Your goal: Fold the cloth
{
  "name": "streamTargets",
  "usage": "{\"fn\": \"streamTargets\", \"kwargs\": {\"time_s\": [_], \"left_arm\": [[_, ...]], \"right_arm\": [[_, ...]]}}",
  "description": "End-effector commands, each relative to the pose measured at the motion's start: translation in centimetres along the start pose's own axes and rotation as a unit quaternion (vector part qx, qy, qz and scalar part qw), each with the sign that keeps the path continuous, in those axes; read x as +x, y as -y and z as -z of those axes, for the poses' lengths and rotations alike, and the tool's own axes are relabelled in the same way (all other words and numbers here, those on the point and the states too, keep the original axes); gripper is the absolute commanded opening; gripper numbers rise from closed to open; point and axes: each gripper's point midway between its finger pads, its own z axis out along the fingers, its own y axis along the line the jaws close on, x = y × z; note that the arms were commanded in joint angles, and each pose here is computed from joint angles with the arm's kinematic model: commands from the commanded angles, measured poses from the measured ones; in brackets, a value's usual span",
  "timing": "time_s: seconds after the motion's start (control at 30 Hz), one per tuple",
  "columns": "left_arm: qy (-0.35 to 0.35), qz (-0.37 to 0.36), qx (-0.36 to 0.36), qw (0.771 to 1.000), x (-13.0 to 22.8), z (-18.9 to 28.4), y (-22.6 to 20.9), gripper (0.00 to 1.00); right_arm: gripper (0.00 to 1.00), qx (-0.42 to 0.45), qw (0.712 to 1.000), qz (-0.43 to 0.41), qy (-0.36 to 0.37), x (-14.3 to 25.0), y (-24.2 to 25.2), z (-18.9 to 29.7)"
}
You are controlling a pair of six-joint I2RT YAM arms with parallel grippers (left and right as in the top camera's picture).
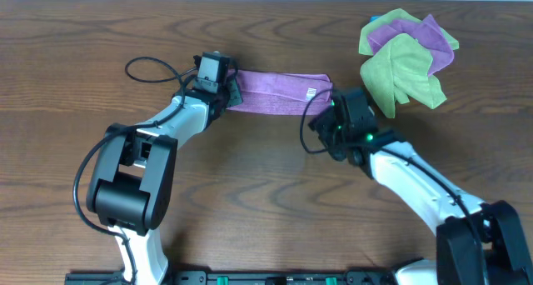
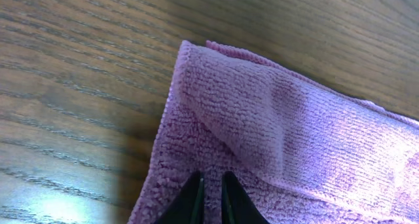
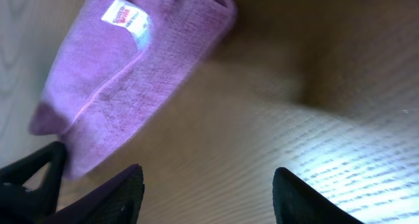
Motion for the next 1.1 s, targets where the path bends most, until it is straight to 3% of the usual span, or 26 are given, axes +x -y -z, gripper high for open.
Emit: {"fn": "streamTargets", "kwargs": {"time_s": [0.0,0.3,0.83,1.07], "left_arm": [[0.009,-0.018,-0.013,1.0,-0.2,-0.5,0.1,0.12],[-0.016,-0.025,-0.024,0.999,1.7,-1.6,-0.2,0.11],[-0.044,-0.029,-0.04,0.998,3.2,-1.7,-0.8,0.06],[-0.052,-0.029,-0.045,0.997,3.6,-1.6,-1.1,0.06]], "right_arm": [[0.63,0.001,0.999,-0.036,-0.005,0.5,1.8,-0.7],[0.63,0.001,0.997,-0.069,0.03,0.1,4.6,-1.7],[0.6,-0.034,0.995,-0.068,0.056,-1.1,4.3,-6.9],[0.61,-0.032,0.992,-0.057,0.104,-2.7,4.6,-7.4]]}}
